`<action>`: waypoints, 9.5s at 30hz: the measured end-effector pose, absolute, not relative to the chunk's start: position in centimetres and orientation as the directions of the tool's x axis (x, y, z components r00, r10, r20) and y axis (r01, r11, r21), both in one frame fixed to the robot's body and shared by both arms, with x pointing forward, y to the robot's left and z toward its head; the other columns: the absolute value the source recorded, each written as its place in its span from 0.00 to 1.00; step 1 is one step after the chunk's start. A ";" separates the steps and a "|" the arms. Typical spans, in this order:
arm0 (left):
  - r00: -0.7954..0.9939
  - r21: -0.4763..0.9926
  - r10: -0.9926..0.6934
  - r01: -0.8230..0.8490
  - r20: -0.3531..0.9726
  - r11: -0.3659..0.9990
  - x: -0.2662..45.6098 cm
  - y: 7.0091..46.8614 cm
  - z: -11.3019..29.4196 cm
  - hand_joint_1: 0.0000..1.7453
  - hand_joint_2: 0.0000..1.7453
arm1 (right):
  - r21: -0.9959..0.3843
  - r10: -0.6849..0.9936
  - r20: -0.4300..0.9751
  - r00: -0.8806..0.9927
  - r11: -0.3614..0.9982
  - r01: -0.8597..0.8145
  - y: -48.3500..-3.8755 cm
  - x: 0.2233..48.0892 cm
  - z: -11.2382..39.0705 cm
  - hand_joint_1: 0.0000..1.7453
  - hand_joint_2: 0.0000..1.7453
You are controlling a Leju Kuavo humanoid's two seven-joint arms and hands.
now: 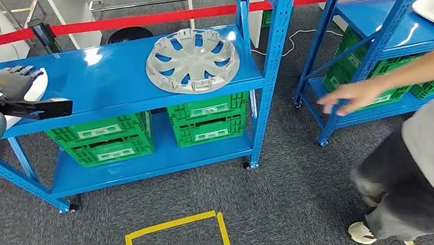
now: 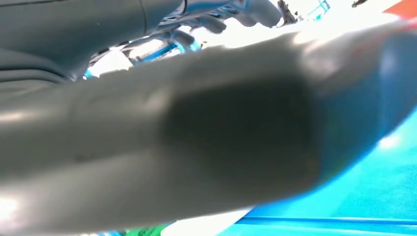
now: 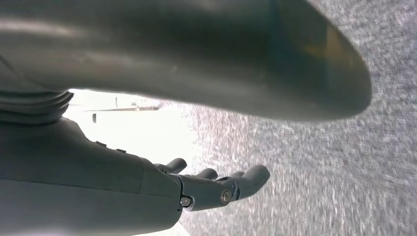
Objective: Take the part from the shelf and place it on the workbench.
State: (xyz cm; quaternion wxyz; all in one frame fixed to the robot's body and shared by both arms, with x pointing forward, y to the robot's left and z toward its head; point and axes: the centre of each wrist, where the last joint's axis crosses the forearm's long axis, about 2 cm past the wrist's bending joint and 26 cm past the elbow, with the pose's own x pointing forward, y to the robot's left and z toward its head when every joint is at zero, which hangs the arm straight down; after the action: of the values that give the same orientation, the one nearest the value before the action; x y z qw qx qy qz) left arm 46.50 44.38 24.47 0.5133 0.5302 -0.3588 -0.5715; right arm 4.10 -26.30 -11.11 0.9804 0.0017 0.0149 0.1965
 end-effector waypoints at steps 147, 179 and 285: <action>-0.064 0.894 -0.961 0.353 -0.270 -0.275 44.8 34.1 16.0 1.00 1.00 | 0.002 0.351 -0.005 0.936 0.936 -0.351 -25.8 4.5 -11.0 0.00 0.00; -0.066 0.908 -0.973 0.350 -0.221 -0.230 45.5 33.4 17.0 1.00 1.00 | 0.002 0.353 -0.006 0.936 0.936 -0.353 -25.8 4.5 -11.0 0.00 0.00; -0.977 0.833 -0.043 0.153 0.207 0.531 32.7 25.7 28.8 1.00 1.00 | 0.006 0.247 -0.005 0.969 0.969 -0.247 -26.5 4.2 -11.1 0.00 0.00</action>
State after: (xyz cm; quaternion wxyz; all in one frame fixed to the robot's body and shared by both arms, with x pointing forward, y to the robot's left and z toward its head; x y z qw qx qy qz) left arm 32.70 25.66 28.78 0.1015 -0.0316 -0.8690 -0.4832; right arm 4.19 -26.51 -11.12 0.9922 0.0027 0.0029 0.1242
